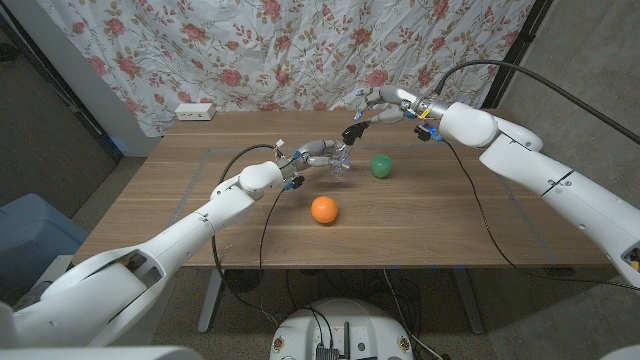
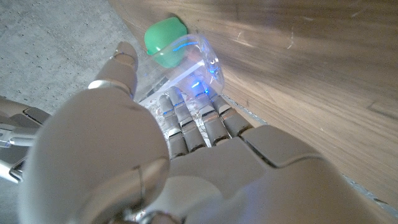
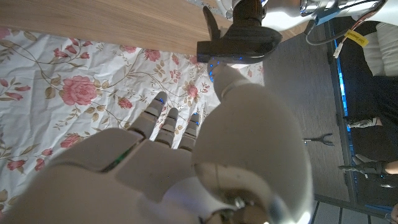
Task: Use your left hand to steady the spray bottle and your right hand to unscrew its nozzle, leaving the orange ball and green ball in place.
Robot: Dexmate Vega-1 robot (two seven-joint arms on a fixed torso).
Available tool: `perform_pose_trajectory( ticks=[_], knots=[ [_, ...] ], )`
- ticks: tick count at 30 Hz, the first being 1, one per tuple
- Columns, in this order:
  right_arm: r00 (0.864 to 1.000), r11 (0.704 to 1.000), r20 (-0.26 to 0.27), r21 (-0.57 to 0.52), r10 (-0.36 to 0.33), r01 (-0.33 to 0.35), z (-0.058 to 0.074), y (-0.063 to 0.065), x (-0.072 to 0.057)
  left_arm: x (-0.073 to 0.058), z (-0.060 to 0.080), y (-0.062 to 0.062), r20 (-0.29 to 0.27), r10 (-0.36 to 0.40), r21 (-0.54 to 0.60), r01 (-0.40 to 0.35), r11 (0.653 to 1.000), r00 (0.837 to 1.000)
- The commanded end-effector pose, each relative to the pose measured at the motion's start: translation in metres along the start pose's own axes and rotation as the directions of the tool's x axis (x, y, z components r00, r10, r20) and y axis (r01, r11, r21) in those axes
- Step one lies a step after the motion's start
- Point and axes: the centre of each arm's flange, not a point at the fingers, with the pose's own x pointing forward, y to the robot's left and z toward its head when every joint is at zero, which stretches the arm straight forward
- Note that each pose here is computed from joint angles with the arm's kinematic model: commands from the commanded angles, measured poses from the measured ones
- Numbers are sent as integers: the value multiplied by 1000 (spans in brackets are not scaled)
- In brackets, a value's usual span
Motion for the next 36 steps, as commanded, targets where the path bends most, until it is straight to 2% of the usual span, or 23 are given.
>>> perform_pose_trajectory(
  ticks=[1,7,14,36],
  knots=[
    [1000,1000,-15,-22,-9,9,1,-14,-7,-4,0,1,-7,17,2,-17,1000,1000],
    [1000,999,-20,-29,-22,21,5,-20,-13,-7,-1,0,-8,24,0,-24,1000,1000],
    [999,1000,-36,-21,-19,19,8,-22,-19,-10,0,-1,-5,35,2,-35,999,999],
    [994,1000,-101,-7,-29,28,13,-7,-31,-16,-1,-3,-5,46,-2,-46,999,999]
  ],
)
